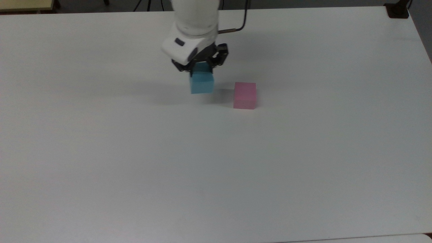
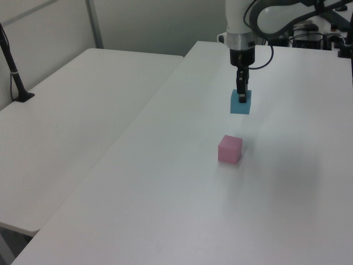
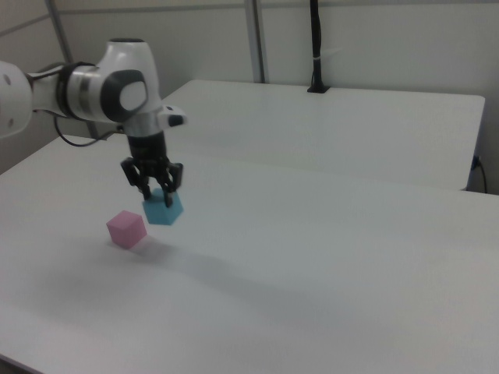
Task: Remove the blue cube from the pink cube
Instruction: 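Lift the blue cube off the pink cube and carry it aside, then lower the blue cube onto the table beside the pink cube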
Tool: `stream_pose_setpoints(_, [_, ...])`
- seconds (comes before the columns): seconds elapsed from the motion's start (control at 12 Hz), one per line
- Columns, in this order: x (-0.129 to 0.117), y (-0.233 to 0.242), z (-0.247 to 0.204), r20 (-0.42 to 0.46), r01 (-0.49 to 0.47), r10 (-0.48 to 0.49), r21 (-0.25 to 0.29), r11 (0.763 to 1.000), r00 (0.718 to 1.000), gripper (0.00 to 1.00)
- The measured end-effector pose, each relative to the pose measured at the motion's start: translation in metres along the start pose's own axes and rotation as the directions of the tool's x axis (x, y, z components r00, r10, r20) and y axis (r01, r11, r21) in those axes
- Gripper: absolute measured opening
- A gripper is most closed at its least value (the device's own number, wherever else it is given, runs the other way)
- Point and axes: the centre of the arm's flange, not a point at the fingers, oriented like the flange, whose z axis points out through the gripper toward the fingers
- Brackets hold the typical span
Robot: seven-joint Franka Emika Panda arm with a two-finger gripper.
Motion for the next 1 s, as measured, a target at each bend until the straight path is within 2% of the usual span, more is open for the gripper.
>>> stream_pose_setpoints(0.17, [-0.010,0.046,0.017,0.038,0.041,-0.040,-0.014,0.999,0.998,0.52])
stream_pose_setpoints(0.33, [-0.017,0.083,0.026,0.053,0.073,-0.073,-0.003,0.997,0.996,0.52])
stream_pose_setpoints(0.58, [-0.019,0.107,0.044,0.074,0.074,-0.075,0.016,0.997,0.994,0.52])
stream_pose_setpoints(1.0, [-0.009,0.129,0.093,0.038,0.046,-0.047,0.026,0.999,0.998,0.52])
